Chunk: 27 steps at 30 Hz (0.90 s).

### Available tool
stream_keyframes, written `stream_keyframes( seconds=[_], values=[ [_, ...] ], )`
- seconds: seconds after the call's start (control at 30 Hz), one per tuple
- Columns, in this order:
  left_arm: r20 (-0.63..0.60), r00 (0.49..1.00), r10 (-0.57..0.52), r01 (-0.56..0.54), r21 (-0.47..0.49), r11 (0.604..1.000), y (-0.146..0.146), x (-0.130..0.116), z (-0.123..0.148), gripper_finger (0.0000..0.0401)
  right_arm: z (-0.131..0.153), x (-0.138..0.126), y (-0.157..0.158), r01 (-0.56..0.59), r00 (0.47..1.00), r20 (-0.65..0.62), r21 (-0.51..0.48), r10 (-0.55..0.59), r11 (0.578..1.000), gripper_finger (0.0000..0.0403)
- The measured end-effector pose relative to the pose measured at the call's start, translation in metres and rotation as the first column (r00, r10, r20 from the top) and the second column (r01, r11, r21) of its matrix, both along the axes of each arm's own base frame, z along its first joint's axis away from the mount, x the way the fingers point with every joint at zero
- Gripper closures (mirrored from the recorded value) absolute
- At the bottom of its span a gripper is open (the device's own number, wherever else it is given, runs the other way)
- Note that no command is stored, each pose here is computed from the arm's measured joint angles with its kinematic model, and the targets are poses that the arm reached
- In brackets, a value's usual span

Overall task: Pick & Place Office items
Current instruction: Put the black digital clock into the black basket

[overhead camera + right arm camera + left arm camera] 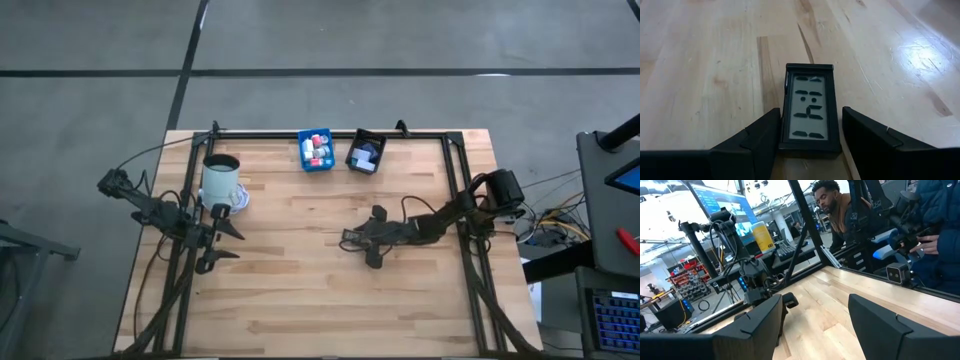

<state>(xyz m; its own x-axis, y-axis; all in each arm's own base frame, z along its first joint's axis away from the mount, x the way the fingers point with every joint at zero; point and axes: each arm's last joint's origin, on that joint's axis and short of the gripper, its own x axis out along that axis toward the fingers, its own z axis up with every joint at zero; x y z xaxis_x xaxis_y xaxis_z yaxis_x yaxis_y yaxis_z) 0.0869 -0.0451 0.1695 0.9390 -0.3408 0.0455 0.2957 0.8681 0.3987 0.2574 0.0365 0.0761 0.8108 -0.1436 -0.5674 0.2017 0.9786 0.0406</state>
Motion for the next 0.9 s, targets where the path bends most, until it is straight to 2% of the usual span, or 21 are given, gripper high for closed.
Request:
stream_keyframes(
  seconds=[0.23, 0.57, 0.9],
  values=[
    [0.0, 1.0, 0.0, 0.0, 0.0, 1.0, 0.0, 0.0, 0.0001, 0.0167, 0.0001, 0.0003, 0.0001, 0.002, 1.0, -0.001, 0.003, -0.002, 1.0, 0.0196],
    [0.001, 1.0, 0.0, 0.0, 0.0, 1.0, 0.0, 0.0, 0.0001, 0.0167, 0.0003, 0.001, 0.0004, -0.005, 1.0, -0.002, 0.007, 0.005, 1.0, 0.0244],
    [0.0, 1.0, 0.0, 0.0, 0.0, 1.0, 0.0, 0.0, 0.0001, 0.0167, 0.0004, 0.0011, 0.0004, -0.005, 1.0, -0.002, 0.003, 0.005, 1.0, 0.0243]
  ],
)
